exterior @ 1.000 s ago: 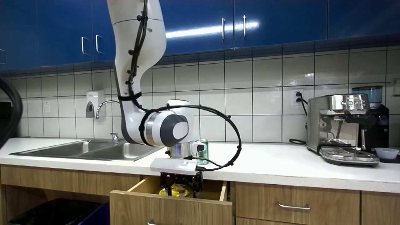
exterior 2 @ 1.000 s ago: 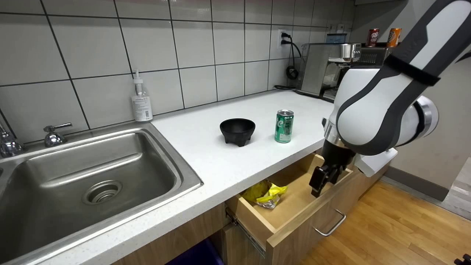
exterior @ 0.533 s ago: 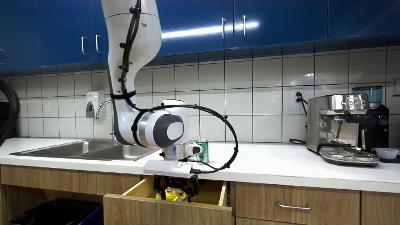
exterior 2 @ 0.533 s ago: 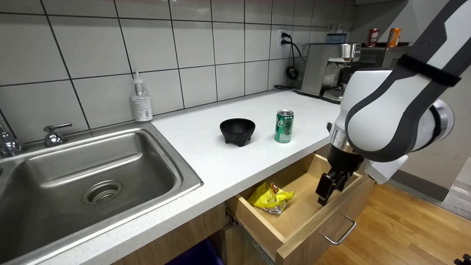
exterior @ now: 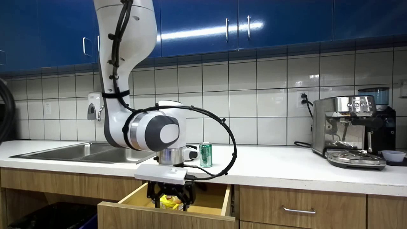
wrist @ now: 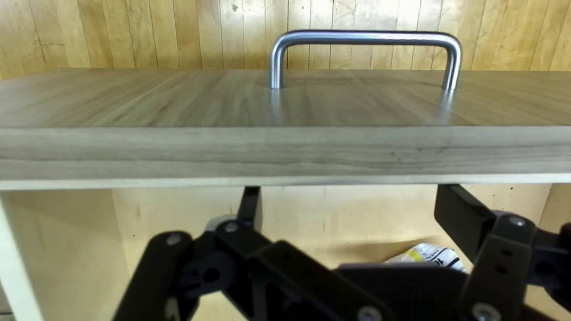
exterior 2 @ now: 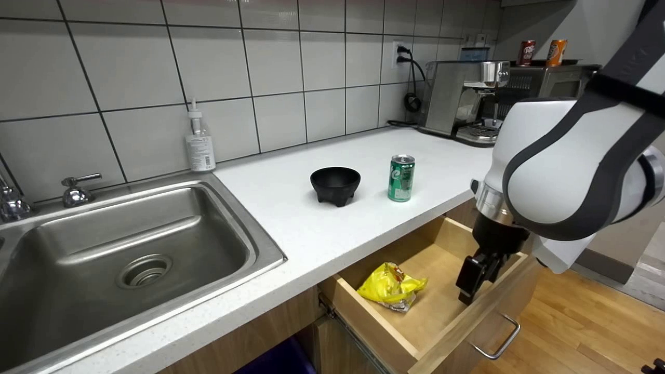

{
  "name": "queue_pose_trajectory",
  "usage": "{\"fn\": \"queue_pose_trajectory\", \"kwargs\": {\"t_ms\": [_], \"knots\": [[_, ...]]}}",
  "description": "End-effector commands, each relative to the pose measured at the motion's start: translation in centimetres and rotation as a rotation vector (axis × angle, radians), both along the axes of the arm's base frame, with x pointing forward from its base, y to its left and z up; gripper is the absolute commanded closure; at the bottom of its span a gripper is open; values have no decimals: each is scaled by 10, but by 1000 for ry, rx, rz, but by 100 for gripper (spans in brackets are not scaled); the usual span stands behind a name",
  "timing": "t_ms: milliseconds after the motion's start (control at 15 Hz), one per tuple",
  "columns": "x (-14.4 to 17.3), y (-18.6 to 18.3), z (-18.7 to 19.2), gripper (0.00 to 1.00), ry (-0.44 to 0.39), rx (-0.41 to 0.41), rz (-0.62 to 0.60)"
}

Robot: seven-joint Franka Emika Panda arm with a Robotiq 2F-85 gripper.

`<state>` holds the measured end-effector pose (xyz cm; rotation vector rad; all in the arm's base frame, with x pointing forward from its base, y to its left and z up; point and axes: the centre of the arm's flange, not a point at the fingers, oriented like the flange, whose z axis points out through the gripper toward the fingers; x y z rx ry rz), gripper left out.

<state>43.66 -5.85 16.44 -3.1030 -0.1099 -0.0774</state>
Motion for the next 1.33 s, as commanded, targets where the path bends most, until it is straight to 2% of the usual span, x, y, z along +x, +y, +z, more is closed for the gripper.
{"fn": "queue_pose_trajectory", "kwargs": {"t_ms": [0, 400, 1000, 1067, 1267], "knots": [[-31, 18, 10, 0, 16, 25, 15], [-47, 31, 13, 0, 32, 23, 23], [-50, 23, 19, 0, 39, 10, 21], [-37, 23, 8, 0, 27, 13, 11], [-37, 23, 8, 0, 26, 13, 12]]}}
